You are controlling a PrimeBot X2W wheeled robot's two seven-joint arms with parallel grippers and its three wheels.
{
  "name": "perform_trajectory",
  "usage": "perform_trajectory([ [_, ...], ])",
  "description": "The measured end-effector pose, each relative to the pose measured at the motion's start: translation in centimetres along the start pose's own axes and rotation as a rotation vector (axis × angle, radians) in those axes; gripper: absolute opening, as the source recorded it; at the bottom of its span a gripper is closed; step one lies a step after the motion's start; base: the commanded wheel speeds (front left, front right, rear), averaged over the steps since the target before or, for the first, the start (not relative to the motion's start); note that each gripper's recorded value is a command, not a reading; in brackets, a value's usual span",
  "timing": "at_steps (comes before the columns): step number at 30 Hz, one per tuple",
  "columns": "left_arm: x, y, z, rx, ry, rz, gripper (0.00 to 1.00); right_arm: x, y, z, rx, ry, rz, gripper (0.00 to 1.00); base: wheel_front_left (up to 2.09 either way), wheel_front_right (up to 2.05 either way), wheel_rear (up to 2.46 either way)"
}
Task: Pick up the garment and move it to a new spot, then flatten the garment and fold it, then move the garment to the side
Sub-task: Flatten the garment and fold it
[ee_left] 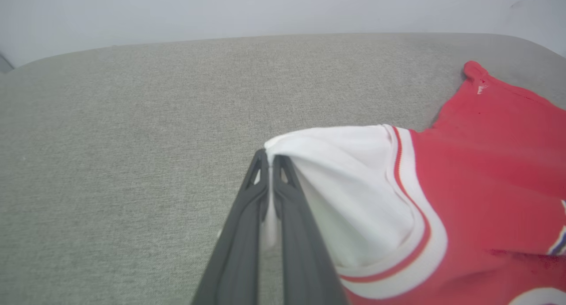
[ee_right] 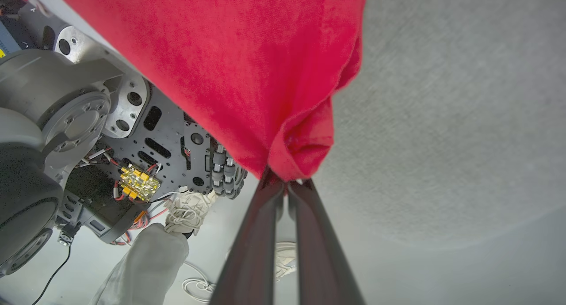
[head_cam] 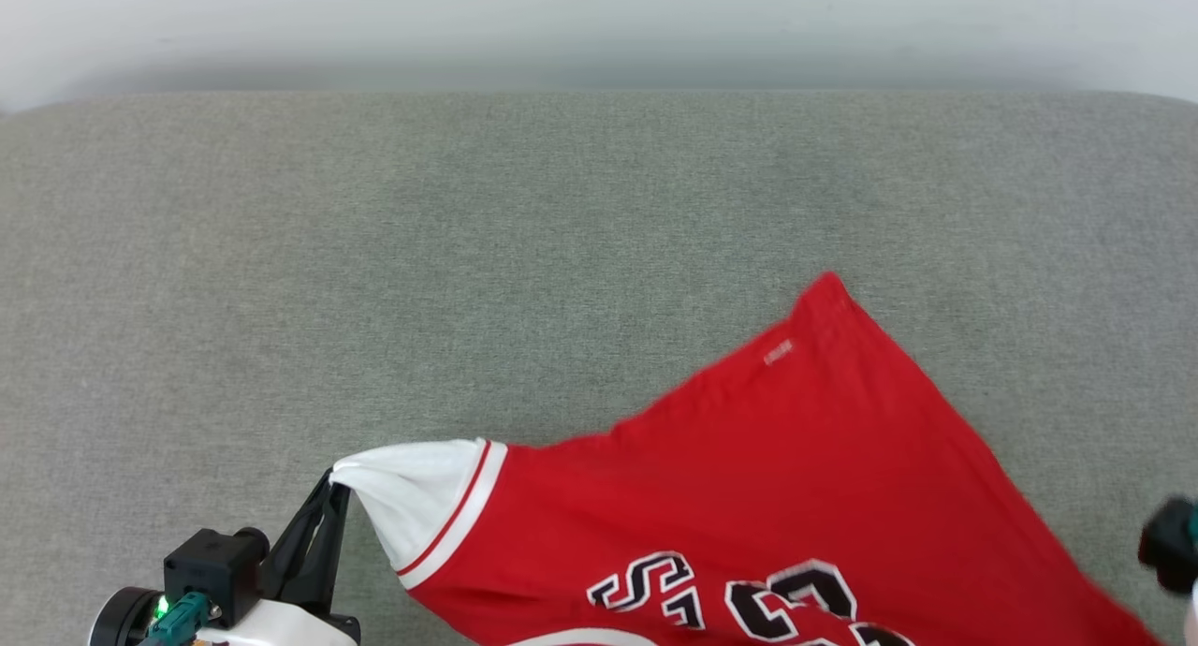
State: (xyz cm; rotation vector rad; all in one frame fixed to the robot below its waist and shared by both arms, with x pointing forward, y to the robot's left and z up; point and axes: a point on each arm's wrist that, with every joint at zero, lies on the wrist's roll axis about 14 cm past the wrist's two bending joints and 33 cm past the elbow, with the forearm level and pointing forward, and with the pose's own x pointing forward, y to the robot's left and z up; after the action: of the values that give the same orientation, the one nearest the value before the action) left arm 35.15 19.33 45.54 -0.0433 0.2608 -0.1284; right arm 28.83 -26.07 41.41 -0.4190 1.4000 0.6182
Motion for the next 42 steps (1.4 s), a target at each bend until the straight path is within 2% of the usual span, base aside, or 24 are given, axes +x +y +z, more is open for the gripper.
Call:
perform_trajectory([
  [4, 0.1, -0.1, -0.3, -0.004, 0.009, -0.003, 0.00, 2.1, 2.2, -4.3, 0.083, 0.045, 0.074, 0.00, 0.00, 0.00, 0.00],
  [9, 0.3, -0.3, -0.4, -0.009, 0.014, -0.009, 0.00, 4.3, 5.0, -6.2, 0.144, 0.035, 0.147, 0.00, 0.00, 0.00, 0.00],
  [10, 0.3, -0.4, -0.5, -0.011, 0.013, -0.010, 0.00, 4.5, 4.8, -5.8, 0.157, 0.011, 0.142, 0.37, 0.00, 0.00, 0.00],
  [11, 0.3, -0.4, -0.5, -0.010, 0.012, -0.010, 0.00, 4.4, 4.4, -5.1, 0.161, -0.024, 0.127, 1.00, 0.00, 0.00, 0.00],
  [15, 0.4, -0.6, -0.3, -0.010, 0.005, -0.016, 0.00, 2.7, 1.7, -2.2, 0.149, -0.150, 0.033, 1.00, 0.00, 0.00, 0.00],
  [19, 0.1, -0.6, -0.2, -0.014, 0.002, -0.016, 0.00, -0.5, -0.9, 2.2, 0.092, -0.290, -0.058, 1.00, 0.00, 0.00, 0.00],
  [26, 0.0, -0.7, -0.8, -0.028, 0.014, -0.006, 0.00, -5.3, -3.0, 10.2, -0.047, -0.457, -0.172, 1.00, 0.00, 0.00, 0.00],
  [31, 0.8, -0.8, -1.0, -0.029, 0.017, -0.011, 0.00, -5.2, -2.0, 15.0, -0.119, -0.450, -0.158, 1.00, 0.00, 0.00, 0.00],
  [37, 1.5, -0.6, -1.5, -0.034, 0.027, -0.004, 0.00, -2.4, -1.0, 18.6, -0.200, -0.322, -0.142, 1.00, 0.00, 0.00, 0.00],
  [42, 2.1, -0.6, -2.0, -0.043, 0.037, 0.004, 0.00, 0.6, -1.6, 20.2, -0.203, -0.229, -0.137, 1.00, 0.00, 0.00, 0.00],
])
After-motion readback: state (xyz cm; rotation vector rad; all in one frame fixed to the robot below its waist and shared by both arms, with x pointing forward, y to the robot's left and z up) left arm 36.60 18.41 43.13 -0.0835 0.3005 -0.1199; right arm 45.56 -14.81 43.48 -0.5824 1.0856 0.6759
